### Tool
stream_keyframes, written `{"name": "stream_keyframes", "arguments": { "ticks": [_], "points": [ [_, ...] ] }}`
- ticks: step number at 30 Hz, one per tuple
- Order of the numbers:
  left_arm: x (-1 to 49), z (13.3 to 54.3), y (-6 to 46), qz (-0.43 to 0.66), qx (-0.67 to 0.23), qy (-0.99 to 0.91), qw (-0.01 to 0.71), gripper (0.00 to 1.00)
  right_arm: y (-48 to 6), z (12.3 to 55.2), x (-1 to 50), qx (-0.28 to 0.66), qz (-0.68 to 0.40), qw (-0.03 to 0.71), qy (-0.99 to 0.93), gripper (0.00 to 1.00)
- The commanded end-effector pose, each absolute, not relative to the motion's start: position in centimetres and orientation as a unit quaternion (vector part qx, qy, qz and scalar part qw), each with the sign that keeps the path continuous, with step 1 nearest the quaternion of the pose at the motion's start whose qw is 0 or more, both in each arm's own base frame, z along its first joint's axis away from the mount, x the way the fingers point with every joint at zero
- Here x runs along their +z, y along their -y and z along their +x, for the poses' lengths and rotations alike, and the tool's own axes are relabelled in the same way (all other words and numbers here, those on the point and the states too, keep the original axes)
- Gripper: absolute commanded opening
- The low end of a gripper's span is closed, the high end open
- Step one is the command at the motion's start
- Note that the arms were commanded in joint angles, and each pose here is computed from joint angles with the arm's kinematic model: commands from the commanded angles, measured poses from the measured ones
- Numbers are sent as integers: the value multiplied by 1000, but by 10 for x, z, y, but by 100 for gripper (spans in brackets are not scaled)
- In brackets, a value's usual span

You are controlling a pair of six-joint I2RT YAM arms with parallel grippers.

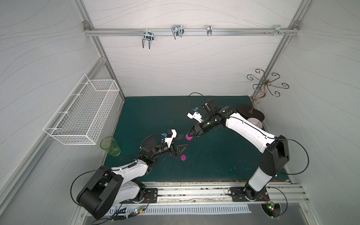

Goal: Close the paint jar lid
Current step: Pick up the paint jar from the center of the board.

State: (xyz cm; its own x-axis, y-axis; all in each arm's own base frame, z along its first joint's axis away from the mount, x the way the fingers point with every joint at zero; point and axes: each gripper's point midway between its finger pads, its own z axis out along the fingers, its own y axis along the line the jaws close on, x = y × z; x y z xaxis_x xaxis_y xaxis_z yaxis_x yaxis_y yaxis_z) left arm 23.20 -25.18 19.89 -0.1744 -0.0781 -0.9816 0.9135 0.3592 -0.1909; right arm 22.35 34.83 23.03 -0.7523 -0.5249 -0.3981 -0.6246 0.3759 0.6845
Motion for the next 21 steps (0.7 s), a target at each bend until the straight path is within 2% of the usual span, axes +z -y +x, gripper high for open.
{"name": "stream_keyframes", "arguments": {
  "ticks": [1,11,17,21],
  "points": [
    [221,232,259,363,-459,-582,564,76,-348,210,238,439,-356,44,-824,27],
    [218,234,261,365,-458,-588,557,69,-356,198,233,420,-374,31,-826,27],
    [216,233,264,370,-467,-592,543,61,-361,199,229,412,-379,25,-828,27],
    [217,233,264,369,-468,-592,543,59,-361,199,226,411,-379,18,-829,27]
  ]
}}
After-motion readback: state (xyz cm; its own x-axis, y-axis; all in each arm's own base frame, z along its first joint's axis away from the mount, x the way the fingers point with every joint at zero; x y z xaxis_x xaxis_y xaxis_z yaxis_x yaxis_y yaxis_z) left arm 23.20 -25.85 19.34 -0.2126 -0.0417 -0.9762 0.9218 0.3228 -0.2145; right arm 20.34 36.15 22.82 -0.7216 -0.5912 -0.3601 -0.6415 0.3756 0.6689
